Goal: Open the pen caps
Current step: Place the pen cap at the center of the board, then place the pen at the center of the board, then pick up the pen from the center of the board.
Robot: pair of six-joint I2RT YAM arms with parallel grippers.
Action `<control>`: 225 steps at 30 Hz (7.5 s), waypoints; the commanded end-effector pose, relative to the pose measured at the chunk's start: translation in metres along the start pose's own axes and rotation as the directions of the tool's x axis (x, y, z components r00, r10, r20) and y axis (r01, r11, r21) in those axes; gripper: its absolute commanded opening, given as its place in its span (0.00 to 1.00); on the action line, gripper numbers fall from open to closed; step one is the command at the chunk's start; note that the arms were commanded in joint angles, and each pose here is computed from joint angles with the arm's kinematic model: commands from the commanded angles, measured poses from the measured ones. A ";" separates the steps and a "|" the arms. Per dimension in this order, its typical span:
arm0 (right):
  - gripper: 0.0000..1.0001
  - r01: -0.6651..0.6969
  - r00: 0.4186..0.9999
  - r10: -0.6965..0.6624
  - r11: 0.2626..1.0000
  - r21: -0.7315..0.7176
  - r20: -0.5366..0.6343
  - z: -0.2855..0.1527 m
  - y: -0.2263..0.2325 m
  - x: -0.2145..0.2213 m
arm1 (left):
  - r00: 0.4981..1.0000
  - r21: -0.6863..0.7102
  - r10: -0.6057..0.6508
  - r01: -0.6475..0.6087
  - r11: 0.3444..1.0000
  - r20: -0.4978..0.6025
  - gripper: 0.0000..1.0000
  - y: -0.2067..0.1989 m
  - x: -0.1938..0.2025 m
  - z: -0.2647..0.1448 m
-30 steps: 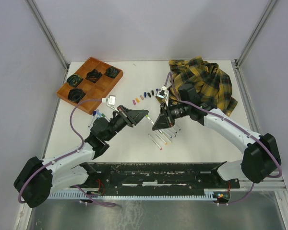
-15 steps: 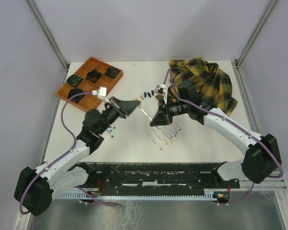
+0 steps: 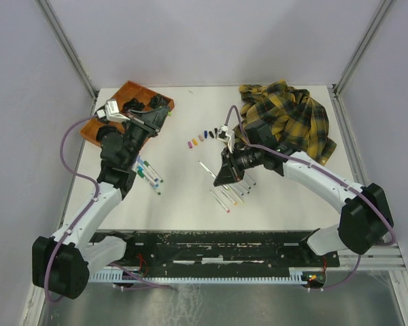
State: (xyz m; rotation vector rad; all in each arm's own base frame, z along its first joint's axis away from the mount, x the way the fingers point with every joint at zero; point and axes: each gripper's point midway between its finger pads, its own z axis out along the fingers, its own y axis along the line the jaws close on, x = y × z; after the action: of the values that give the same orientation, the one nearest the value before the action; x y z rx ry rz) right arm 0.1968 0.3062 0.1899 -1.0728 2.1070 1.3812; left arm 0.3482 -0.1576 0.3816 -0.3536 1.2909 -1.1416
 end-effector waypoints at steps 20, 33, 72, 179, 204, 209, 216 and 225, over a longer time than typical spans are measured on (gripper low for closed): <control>0.00 -0.112 0.991 0.124 0.974 0.197 -0.053 0.017 -0.045 0.010 | 0.823 -0.709 -0.091 -0.421 0.566 -0.561 0.03 0.283 0.162 -0.038; 0.00 -0.118 0.989 0.134 0.972 0.201 -0.068 0.018 -0.047 0.011 | 0.744 -0.682 -0.125 -0.514 0.520 -0.656 0.17 0.312 0.202 -0.018; 0.00 -0.120 0.987 0.138 0.973 0.197 -0.079 0.022 -0.045 0.016 | 0.766 -0.648 -0.080 -0.477 0.594 -0.638 0.33 0.271 0.179 0.000; 0.99 0.243 0.956 -0.217 0.963 0.114 -0.199 -0.013 -0.005 0.015 | 0.787 -0.724 0.100 -0.603 0.336 -0.609 0.58 0.271 0.109 -0.147; 0.98 0.303 0.950 -0.278 0.932 0.200 -0.143 -0.024 -0.007 0.001 | 0.744 -0.728 0.072 -0.666 0.164 -0.664 0.40 0.310 0.115 -0.136; 0.98 0.297 0.951 -0.271 0.935 0.195 -0.146 -0.023 -0.008 0.002 | 0.746 -0.728 0.081 -0.664 0.173 -0.661 0.41 0.305 0.112 -0.133; 0.97 0.289 0.953 -0.263 0.939 0.188 -0.152 -0.021 -0.008 0.004 | 0.754 -0.730 0.112 -0.656 0.189 -0.648 0.42 0.291 0.099 -0.130; 0.97 0.284 0.954 -0.258 0.941 0.186 -0.152 -0.020 -0.008 0.004 | 0.756 -0.740 0.127 -0.655 0.152 -0.643 0.42 0.291 0.092 -0.146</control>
State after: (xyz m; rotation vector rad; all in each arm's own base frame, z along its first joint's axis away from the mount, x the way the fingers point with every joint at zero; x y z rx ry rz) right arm 0.1984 0.2794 0.1816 -1.3374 2.0866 0.9575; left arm 0.3447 -0.0567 0.0569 -0.5728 2.3101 0.2286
